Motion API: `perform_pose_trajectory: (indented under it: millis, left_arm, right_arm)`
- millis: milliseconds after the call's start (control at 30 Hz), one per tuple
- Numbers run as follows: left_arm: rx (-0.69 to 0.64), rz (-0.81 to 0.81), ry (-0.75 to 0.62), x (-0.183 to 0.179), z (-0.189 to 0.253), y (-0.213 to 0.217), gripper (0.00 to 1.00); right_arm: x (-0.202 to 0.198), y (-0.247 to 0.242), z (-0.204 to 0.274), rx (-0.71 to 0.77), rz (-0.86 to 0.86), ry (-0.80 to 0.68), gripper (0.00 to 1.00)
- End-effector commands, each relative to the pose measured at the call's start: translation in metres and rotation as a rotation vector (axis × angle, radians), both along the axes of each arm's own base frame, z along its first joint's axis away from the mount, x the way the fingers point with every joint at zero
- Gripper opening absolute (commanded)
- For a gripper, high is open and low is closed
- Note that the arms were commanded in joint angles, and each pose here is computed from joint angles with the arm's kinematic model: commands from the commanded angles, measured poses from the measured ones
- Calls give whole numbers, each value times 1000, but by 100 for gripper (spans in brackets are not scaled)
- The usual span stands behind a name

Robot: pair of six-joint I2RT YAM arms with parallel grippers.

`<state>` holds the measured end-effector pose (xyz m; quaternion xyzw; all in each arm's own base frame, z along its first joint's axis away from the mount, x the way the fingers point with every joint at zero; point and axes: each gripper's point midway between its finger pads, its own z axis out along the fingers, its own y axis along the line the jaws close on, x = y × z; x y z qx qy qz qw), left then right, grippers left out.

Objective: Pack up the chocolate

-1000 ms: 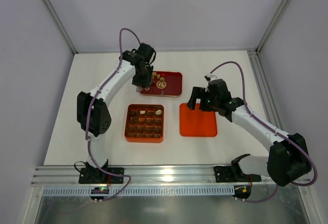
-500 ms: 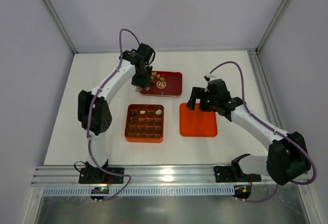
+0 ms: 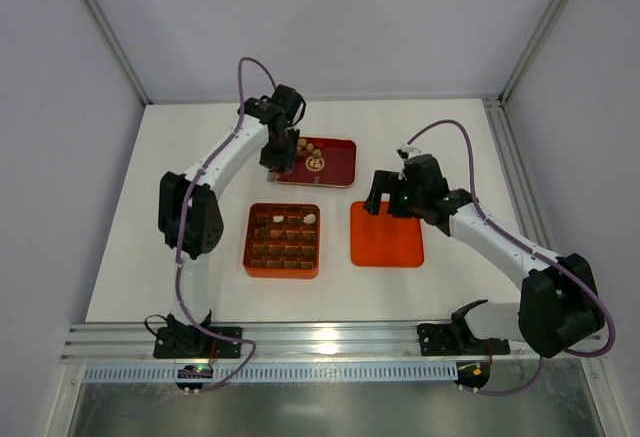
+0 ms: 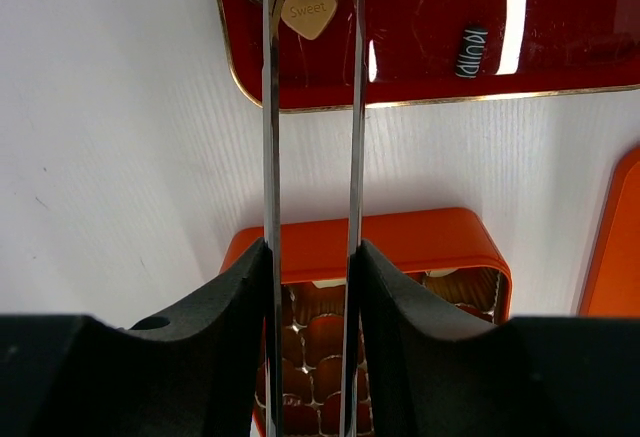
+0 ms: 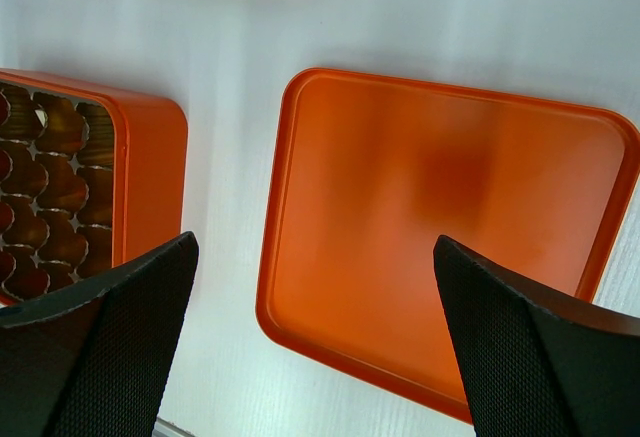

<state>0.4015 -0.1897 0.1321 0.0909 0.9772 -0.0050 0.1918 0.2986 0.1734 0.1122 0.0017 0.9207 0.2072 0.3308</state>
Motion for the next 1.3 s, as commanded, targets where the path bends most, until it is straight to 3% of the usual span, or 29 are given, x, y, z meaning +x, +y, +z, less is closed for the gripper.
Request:
perform_pose_trajectory:
  millis: [0,333,667,1000,1267]
  left_arm:
    - [-27,-12,-43,11,14,-3,39]
    - [-16,-16,-32,8,12,-1,38]
    - [-7,-12,-40,11,14,0,30]
    - [-8,-4,-95,17,40,2,26]
    - [-49,3,-129,0,67,5,24]
  right_arm:
    - [9,3,9,10,12,-45,100]
    - [9,3,7,14,5,-40,100]
    - [7,2,7,11,5,-38,100]
    - [6,3,9,20,3,-42,100]
    - [7,2,11,19,-3,-46,100]
